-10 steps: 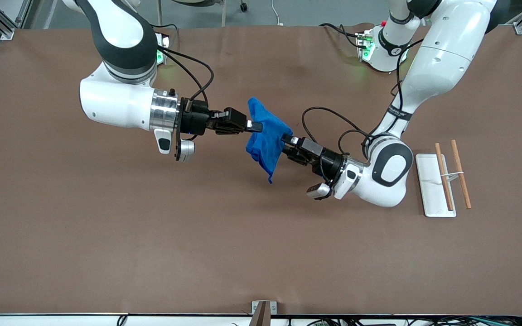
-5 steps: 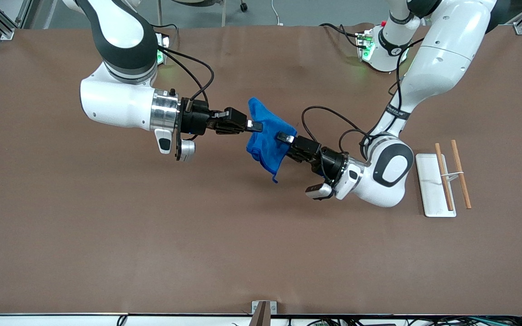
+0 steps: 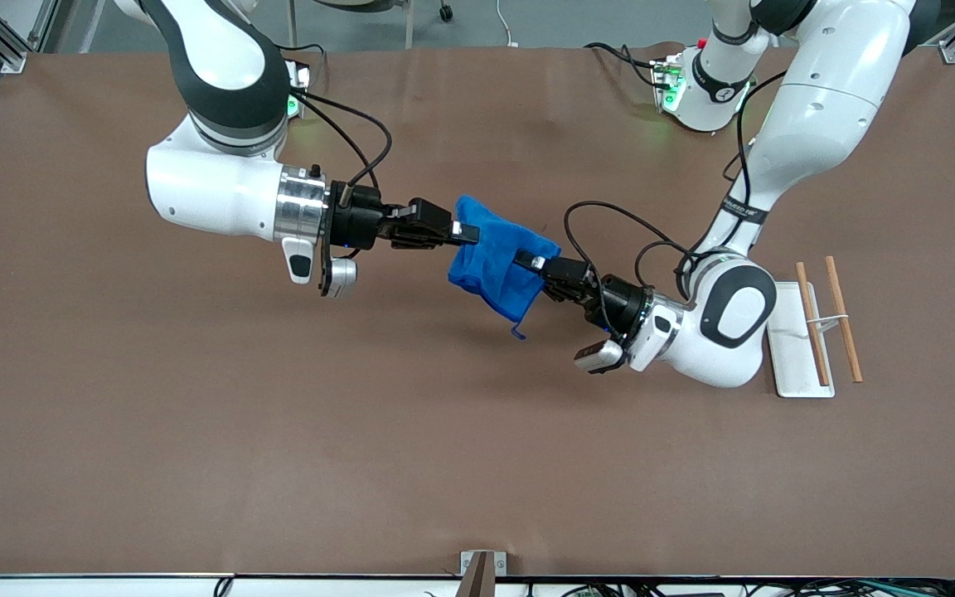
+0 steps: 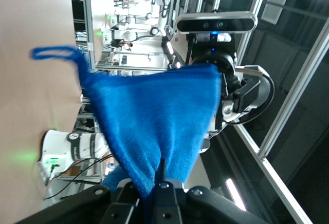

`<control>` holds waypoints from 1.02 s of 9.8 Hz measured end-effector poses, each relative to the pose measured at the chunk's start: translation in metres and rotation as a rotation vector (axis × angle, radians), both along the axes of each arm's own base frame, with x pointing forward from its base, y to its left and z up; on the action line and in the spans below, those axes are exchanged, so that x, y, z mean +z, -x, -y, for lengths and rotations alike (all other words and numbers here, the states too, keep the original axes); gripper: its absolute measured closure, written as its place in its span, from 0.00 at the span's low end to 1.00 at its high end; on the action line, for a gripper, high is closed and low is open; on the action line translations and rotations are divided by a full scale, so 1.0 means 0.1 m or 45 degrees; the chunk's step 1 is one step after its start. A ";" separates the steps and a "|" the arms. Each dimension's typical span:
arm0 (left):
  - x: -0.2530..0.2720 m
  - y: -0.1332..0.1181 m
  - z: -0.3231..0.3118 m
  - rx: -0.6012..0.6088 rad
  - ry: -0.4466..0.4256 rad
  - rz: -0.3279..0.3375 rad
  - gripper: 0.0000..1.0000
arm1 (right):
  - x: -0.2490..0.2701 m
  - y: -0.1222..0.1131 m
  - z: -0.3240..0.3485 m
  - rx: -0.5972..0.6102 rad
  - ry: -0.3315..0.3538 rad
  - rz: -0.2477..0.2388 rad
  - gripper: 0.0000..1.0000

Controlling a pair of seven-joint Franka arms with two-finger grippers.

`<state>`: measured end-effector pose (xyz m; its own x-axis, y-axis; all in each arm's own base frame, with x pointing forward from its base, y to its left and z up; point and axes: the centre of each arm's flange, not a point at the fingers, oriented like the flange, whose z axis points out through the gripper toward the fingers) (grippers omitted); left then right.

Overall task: Right arm passes towel to left arm to hang
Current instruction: 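Open the right gripper and withdraw while the left gripper carries the towel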

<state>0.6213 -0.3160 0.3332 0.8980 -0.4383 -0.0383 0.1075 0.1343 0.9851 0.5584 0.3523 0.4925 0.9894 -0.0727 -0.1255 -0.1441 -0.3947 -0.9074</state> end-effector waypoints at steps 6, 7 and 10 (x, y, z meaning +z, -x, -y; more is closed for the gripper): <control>0.48 -0.34 -0.85 -0.177 -0.728 0.367 0.96 | -0.23 -0.52 1.66 0.171 0.711 0.164 0.00; 0.77 -0.31 -0.97 -0.197 -0.896 0.444 0.96 | -0.22 -0.56 2.03 0.171 0.886 0.159 0.00; 1.42 -0.17 -1.15 -0.241 -1.339 0.640 0.96 | -0.19 -0.64 3.05 0.064 1.274 0.106 0.00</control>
